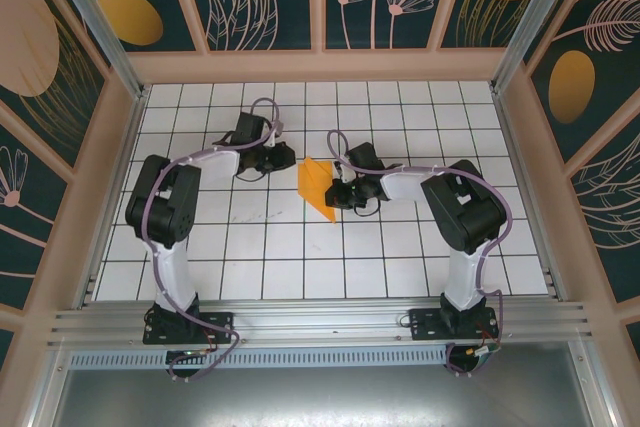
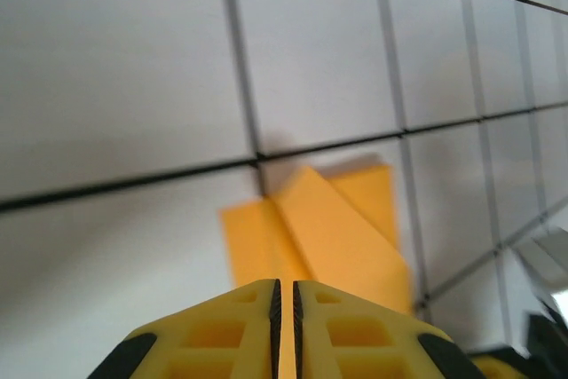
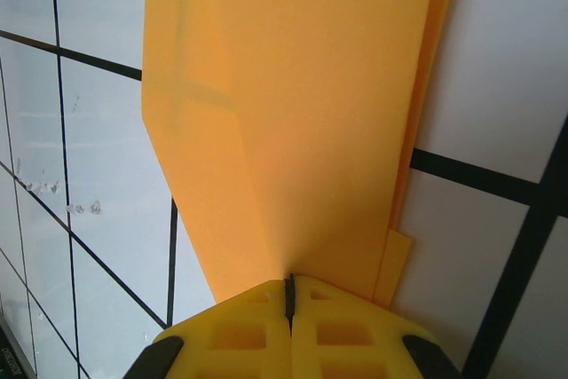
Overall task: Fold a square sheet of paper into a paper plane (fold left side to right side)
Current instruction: Fourth fold the wing at the center of the table.
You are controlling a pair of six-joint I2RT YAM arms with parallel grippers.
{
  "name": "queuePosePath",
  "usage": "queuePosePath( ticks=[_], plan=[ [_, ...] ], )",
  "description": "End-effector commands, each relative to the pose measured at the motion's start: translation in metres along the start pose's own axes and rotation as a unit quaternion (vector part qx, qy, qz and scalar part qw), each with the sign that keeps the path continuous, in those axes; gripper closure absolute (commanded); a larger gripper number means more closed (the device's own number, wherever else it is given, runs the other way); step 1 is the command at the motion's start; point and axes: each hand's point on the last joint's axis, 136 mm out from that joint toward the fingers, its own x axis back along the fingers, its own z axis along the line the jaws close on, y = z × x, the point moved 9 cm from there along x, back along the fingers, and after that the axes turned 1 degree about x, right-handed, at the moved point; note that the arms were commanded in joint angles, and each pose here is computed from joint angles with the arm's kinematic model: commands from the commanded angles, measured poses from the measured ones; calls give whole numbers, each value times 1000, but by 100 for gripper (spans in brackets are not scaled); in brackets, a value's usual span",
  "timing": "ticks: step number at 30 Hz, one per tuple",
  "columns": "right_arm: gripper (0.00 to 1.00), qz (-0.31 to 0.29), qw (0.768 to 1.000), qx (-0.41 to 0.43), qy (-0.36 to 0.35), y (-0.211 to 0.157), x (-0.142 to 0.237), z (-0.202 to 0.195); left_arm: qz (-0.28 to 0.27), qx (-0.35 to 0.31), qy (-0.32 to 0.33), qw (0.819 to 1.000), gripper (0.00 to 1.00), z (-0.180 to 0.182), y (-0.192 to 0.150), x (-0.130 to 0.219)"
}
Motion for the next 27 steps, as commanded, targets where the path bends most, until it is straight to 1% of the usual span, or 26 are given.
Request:
queuePosePath(
  ticks=[1,5,9,13,21,27],
  plan=[
    [100,70,993,-44,-80,-35,-9,-27,18,-17,-61,998,84,-29,-22,-2],
    [100,72,993,-44,-83,-35,-9,-27,48,-6,-78,996,85,-39,-44,-16],
    [100,72,993,-42,-84,-34,-9,-26,67,2,-82,994,86,-39,-54,-28],
    [100,74,993,-42,-85,-35,-10,-27,80,1,-93,992,87,-42,-60,-36],
    [100,76,992,-41,-88,-36,-11,-27,101,14,-86,991,87,-38,-69,-51],
    [100,79,992,-40,-93,-36,-11,-27,104,20,-57,993,88,-29,-70,-58]
  ],
)
